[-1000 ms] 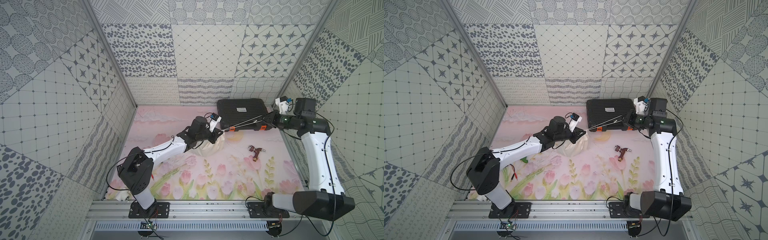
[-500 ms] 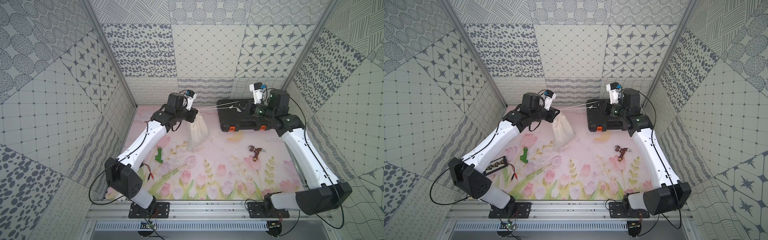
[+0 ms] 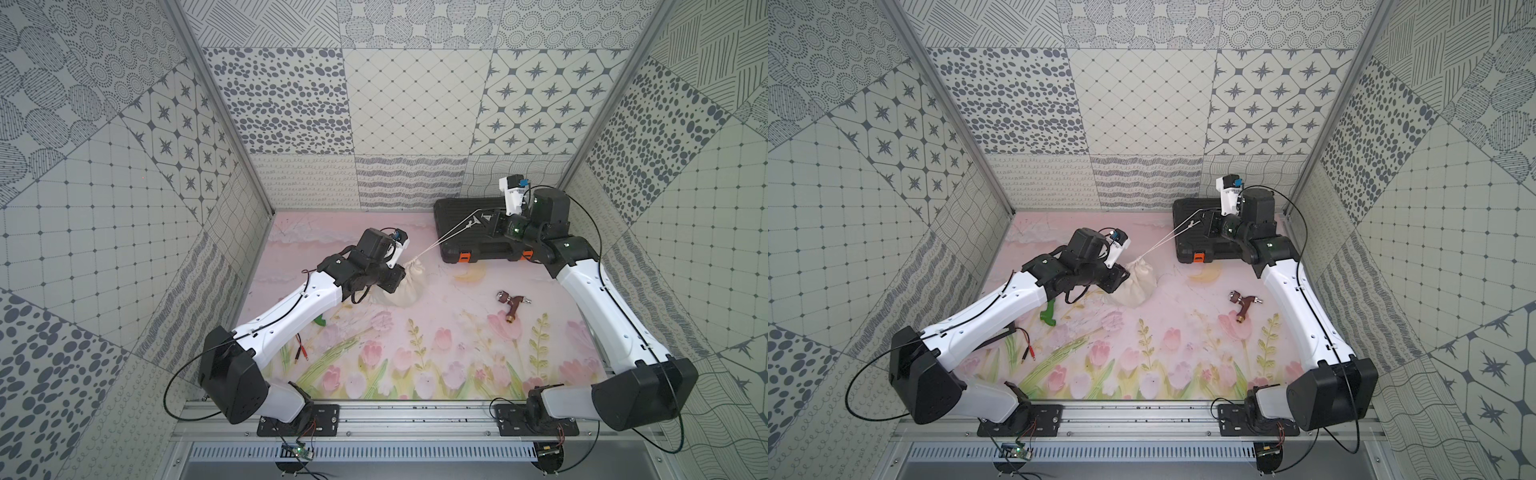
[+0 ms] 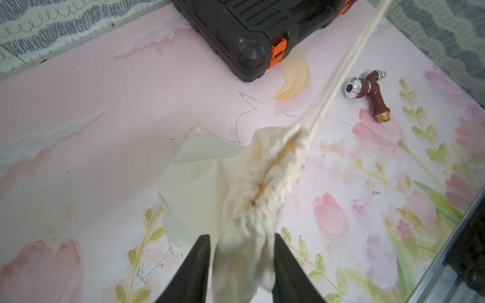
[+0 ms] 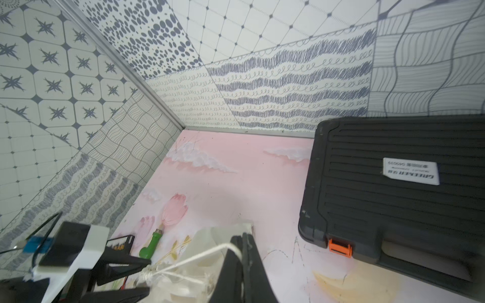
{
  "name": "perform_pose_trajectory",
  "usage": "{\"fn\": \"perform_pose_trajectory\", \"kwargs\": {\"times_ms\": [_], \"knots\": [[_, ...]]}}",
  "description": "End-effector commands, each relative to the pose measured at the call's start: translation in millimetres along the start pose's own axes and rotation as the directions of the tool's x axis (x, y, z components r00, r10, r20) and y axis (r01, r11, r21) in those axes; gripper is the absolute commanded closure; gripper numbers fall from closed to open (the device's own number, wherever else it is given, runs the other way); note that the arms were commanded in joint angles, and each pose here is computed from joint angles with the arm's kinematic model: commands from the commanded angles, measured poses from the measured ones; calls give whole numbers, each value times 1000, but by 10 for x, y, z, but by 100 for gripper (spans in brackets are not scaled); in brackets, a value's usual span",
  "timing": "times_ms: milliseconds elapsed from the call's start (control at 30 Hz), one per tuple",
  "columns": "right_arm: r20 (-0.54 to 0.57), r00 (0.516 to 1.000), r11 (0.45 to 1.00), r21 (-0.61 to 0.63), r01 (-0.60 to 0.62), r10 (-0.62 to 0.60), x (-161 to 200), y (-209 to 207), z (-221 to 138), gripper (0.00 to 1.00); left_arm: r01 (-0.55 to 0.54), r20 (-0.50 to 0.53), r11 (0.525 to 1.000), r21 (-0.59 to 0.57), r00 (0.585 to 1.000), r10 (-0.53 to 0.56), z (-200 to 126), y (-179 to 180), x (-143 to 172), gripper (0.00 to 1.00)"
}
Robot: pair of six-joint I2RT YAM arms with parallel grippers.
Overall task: Close the soil bag
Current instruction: Frap the soil bag at the center of the board.
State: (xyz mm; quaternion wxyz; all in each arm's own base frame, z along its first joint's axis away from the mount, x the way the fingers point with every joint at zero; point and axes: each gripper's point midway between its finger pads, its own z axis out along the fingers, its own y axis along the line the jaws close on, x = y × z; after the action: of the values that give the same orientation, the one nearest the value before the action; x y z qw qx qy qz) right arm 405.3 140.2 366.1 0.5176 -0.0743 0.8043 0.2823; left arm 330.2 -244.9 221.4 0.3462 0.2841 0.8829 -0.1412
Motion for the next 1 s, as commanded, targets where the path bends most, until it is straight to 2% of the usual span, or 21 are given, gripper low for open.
{"fn": "perform_pose_trajectory", "kwargs": {"times_ms": [0, 267, 433, 533, 667, 967], "knots": [[169, 982, 997, 19, 80, -82, -412, 93, -255, 100, -30, -15, 996, 78, 999, 31, -99, -193, 0, 46], [167, 982, 996, -6, 90, -88, -352, 158, -332, 100, -72, 64, 975, 209, 996, 60, -51, -489, -476, 25], [160, 984, 996, -14, 85, -82, -309, 168, -338, 100, -121, 118, 926, 356, 989, 84, -36, -962, -690, 22], [154, 985, 996, -19, 82, -78, -276, 175, -334, 100, -122, 138, 925, 360, 987, 76, 108, -1122, -796, 22], [154, 985, 996, -24, 82, -78, -258, 199, -355, 100, -64, 187, 933, 353, 982, -3, 371, -1140, -1003, 27], [154, 985, 996, -30, 83, -77, -212, 222, -409, 100, -75, 212, 896, 439, 977, -23, 753, -1406, -1178, 39]]}}
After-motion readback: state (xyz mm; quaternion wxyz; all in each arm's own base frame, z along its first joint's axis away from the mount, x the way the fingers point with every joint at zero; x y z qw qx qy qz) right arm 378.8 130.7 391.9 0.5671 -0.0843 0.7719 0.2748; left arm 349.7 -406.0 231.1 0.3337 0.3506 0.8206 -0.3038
